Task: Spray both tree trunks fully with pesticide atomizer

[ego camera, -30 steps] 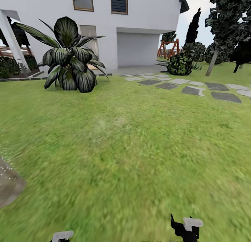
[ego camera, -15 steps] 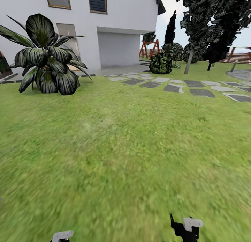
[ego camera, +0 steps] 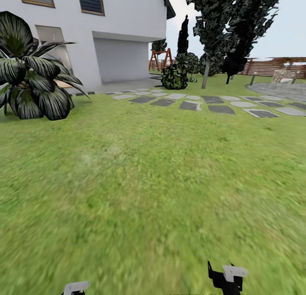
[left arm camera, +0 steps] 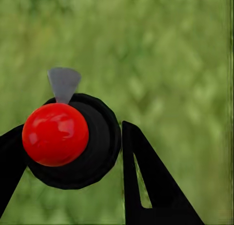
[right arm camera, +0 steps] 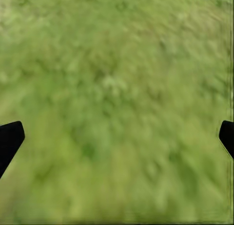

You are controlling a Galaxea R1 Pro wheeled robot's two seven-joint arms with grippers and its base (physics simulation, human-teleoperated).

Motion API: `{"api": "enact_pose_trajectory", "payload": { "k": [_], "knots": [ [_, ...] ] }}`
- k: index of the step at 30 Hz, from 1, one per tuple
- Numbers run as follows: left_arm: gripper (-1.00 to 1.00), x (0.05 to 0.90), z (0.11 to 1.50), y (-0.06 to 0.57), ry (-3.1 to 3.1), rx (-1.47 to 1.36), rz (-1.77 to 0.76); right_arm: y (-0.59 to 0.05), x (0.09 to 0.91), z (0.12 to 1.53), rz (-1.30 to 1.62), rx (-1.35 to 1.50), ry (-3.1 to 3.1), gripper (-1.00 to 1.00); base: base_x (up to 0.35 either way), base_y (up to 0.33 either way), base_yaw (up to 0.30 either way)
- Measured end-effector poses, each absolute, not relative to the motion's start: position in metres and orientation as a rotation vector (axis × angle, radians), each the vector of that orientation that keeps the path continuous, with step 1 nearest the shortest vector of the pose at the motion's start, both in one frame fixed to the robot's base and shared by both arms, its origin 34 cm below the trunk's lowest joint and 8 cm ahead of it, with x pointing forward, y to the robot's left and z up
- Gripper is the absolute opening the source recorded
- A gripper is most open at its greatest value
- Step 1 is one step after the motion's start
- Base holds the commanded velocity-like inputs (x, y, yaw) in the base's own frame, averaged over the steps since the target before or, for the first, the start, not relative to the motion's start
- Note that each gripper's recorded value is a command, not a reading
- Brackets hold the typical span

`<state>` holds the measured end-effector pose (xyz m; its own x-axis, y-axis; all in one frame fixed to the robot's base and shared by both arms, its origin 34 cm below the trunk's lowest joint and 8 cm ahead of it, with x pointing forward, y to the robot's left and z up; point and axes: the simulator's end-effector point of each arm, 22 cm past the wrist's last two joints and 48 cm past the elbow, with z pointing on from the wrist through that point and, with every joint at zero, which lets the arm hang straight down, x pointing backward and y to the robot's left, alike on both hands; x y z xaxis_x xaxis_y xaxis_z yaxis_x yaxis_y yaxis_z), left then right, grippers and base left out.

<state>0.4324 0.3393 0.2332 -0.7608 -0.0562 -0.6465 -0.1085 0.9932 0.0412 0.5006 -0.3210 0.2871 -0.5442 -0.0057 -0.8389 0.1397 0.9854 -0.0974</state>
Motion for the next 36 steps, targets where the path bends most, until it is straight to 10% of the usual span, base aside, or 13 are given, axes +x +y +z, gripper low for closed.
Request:
{"api": "enact_pose_trajectory", "payload": {
  "k": [36],
  "knots": [
    [-1.0, 0.4327, 0.2334, 0.3393, 2.436, -0.114, 0.099, -0.3212, 0.5011, 0.2876, -0.187, 0.095, 2.138, 1.0, 0.0, 0.0, -0.256]
  ]
}}
